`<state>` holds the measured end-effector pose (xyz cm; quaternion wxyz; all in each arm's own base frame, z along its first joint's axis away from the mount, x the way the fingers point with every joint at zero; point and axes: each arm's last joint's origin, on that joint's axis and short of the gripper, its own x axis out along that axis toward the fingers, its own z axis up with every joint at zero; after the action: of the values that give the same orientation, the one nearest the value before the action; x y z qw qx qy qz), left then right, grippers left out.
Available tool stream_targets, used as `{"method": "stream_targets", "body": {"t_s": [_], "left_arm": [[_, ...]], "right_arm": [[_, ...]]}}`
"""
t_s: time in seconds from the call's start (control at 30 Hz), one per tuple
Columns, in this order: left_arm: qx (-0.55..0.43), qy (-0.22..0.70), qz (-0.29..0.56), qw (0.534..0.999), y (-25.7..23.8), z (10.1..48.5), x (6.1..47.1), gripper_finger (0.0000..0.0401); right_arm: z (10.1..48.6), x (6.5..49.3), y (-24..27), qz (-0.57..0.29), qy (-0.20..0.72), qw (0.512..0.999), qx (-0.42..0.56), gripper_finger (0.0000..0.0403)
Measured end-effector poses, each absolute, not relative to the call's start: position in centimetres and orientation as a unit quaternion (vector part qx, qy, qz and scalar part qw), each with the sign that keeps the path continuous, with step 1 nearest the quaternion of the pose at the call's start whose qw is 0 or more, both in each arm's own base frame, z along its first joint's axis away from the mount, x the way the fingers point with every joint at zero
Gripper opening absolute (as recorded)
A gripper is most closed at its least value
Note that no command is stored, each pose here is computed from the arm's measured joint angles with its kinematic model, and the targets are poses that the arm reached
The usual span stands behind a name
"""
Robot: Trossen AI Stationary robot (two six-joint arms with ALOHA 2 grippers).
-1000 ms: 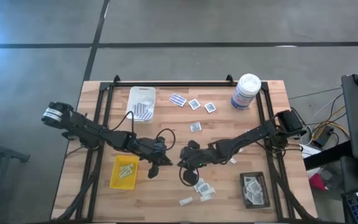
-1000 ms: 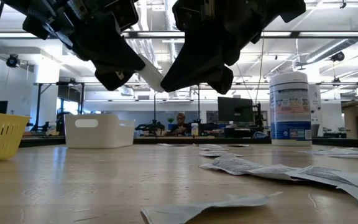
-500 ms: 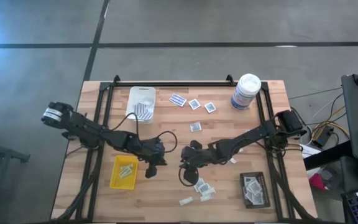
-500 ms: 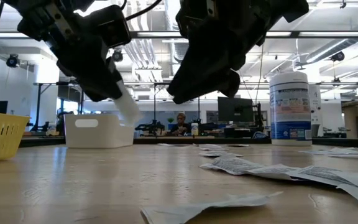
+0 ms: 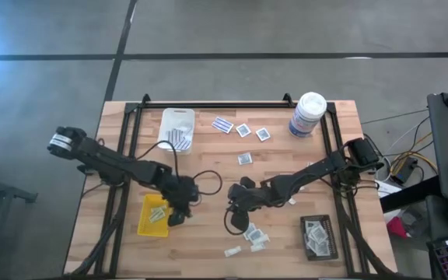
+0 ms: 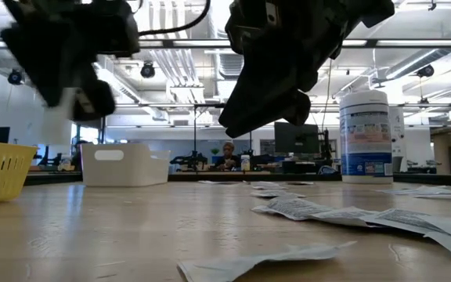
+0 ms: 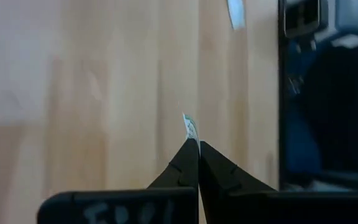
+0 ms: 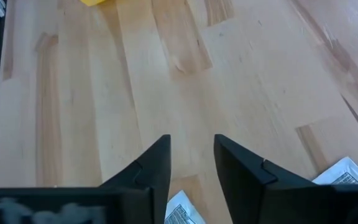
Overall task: Pick & Place First Aid Supplies
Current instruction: Put the green bandage into the yellow bin
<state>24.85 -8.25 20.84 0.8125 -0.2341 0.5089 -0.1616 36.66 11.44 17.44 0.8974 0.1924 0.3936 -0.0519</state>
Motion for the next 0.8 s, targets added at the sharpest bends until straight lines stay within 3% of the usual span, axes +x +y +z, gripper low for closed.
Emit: {"method": "stream_targets", "body": {"t_s": [0.37, 0.53, 0.8], "left_arm": [[-0.323, 0.56, -0.216, 0.732, -9.2, 23.6, 22.7, 0.0], [-0.327, 0.61, -0.152, 0.705, -8.4, 24.2, 20.3, 0.0], [-0.304, 0.634, -0.009, 0.711, -7.2, 24.2, 18.3, 0.0]], "right_arm": [[17.3, 36.6, 11.4, -0.043, 0.397, 0.901, 0.169, 0.01], [17.3, 36.6, 11.4, -0.041, 0.397, 0.902, 0.163, 0.0093], [17.2, 36.6, 11.4, -0.028, 0.398, 0.907, 0.131, 0.0084]]}}
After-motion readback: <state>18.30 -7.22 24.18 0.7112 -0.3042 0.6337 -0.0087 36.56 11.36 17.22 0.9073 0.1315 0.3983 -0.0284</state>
